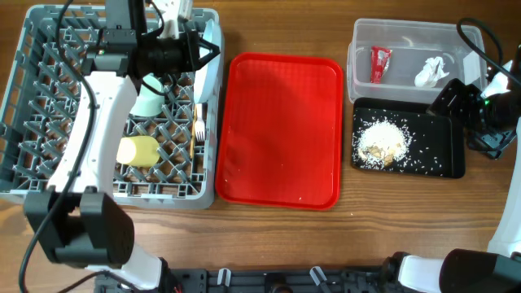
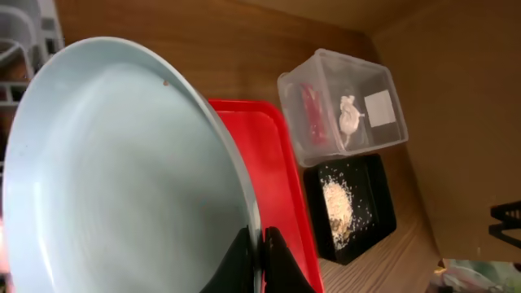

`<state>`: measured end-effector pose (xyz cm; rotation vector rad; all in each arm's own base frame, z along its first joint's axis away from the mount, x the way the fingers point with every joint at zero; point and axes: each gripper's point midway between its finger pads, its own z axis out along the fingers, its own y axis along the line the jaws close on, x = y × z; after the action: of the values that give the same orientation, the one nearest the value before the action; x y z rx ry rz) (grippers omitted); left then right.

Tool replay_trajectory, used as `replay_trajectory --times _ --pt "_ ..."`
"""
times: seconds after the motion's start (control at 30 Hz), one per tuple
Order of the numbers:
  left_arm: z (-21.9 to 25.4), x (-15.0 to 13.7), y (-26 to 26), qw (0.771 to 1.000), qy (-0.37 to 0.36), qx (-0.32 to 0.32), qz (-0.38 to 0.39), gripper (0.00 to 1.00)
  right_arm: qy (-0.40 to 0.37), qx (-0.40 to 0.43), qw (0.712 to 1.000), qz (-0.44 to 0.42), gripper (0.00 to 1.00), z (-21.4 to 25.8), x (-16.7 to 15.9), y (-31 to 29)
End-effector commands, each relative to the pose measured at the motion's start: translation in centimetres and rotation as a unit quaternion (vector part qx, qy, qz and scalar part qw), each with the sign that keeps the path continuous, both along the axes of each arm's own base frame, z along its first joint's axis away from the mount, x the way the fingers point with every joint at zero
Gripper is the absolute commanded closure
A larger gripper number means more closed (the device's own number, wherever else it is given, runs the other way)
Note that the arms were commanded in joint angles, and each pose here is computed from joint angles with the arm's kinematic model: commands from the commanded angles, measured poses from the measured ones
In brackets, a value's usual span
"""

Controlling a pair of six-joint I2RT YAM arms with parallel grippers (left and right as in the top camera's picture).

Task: Sort waste into correct bins and load items into the dishwasher rack

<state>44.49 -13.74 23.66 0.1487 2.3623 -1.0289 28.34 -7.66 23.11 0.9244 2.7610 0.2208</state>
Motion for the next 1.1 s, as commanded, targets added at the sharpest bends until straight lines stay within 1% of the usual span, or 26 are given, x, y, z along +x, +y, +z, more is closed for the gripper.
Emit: replay_trajectory --times 0.0,0.03,0.07,0.1,0.13,0.17,0.2,0.23,0.27,0.3,0.37,0.4,0.43,0.5,0.53,0.6,0.63,0.67,0.7,0.73,0.77,0.83,0.87,0.97,1.07 --pt "-1.9 0.7 1.6 0.999 0.029 -0.015 0.014 0.96 -0.018 -0.002 1.000 0.010 0.00 1.0 -0.1 0.2" --pt "-2.2 1.0 2.1 0.999 0.032 -0.015 0.020 0.91 -0.018 -0.002 1.000 0.010 0.00 1.0 -0.1 0.2" --pt "-2.3 1.1 2.7 0.999 0.033 -0.015 0.026 0.70 -0.017 -0.002 1.000 0.010 0.00 1.0 -0.1 0.2" --pt "-2.3 1.3 3.3 0.999 0.033 -0.015 0.033 0.31 -0.018 -0.002 1.000 0.009 0.00 1.0 -0.1 0.2" --pt "-2.2 1.4 3.9 0.999 0.033 -0.016 0.040 0.06 -0.019 0.000 1.000 0.010 0.00 1.0 0.0 0.2" --pt "-2.1 1.4 4.3 0.998 0.039 -0.020 0.049 0.00 -0.024 0.007 1.000 0.011 0.00 1.1 0.2 0.5" --pt "-1.6 1.3 5.2 0.997 0.034 -0.011 0.063 0.00 -0.032 0.022 0.999 0.016 0.00 1.2 0.4 1.0" --pt "-1.4 1.3 6.4 0.996 0.029 0.013 0.087 0.00 -0.035 0.025 0.999 0.021 0.00 1.3 0.6 1.3" --pt "-1.2 1.3 7.5 0.992 0.024 0.042 0.113 0.00 -0.036 0.025 0.999 0.026 0.00 1.3 0.7 1.6" --pt "-0.9 1.0 9.0 0.985 0.020 0.084 0.148 0.00 -0.040 0.023 0.998 0.038 0.00 1.3 1.0 2.1" --pt "-0.2 -0.6 10.8 0.971 0.027 0.140 0.189 0.00 -0.056 0.016 0.995 0.081 0.00 1.6 2.1 3.8" --pt "-0.3 -1.9 11.4 0.964 0.045 0.163 0.205 0.00 -0.069 0.012 0.992 0.108 0.00 1.8 2.8 5.2" --pt "-0.8 -2.9 12.2 0.953 0.071 0.183 0.231 0.00 -0.084 0.007 0.987 0.139 0.00 2.0 3.6 6.6" --pt "-2.9 -6.7 14.9 0.897 0.165 0.253 0.323 0.00 -0.123 -0.001 0.971 0.204 0.00 2.7 5.5 10.2" --pt "-3.4 -7.7 15.0 0.888 0.185 0.265 0.328 0.00 -0.133 -0.004 0.964 0.228 0.00 2.8 6.0 11.3" --pt "-4.1 -9.5 14.0 0.883 0.218 0.279 0.307 0.00 -0.146 -0.003 0.953 0.266 0.00 2.4 7.1 13.9" --pt "-4.3 -10.2 13.6 0.881 0.229 0.285 0.298 0.00 -0.137 0.000 0.953 0.270 0.00 1.9 7.2 14.4" --pt "-4.5 -10.9 13.5 0.879 0.241 0.291 0.292 0.00 -0.120 0.007 0.957 0.264 0.00 1.4 6.8 14.4" --pt "-4.8 -12.2 13.3 0.873 0.264 0.299 0.282 0.00 -0.097 0.015 0.962 0.253 0.00 0.9 5.9 14.3" --pt "-4.9 -12.9 13.2 0.870 0.274 0.305 0.273 0.00 -0.091 0.015 0.963 0.255 0.00 0.9 5.5 14.3" --pt "-4.9 -13.6 12.8 0.872 0.281 0.312 0.252 0.00 -0.086 0.011 0.962 0.259 0.00 1.0 4.8 14.1" --pt "-4.5 -14.3 10.7 0.895 0.266 0.303 0.193 0.00 -0.093 -0.002 0.961 0.262 0.00 1.7 4.0 13.7" --pt "-4.1 -14.6 10.1 0.901 0.251 0.301 0.188 0.00 -0.107 -0.008 0.958 0.265 0.00 2.2 3.4 13.6" --pt "-2.4 -16.3 7.9 0.931 0.152 0.281 0.177 0.00 -0.192 -0.052 0.943 0.266 0.00 4.0 0.9 12.6" --pt "-0.9 -19.1 7.4 0.950 0.035 0.254 0.177 0.00 -0.274 -0.091 0.920 0.265 0.00 4.6 -2.3 11.8"
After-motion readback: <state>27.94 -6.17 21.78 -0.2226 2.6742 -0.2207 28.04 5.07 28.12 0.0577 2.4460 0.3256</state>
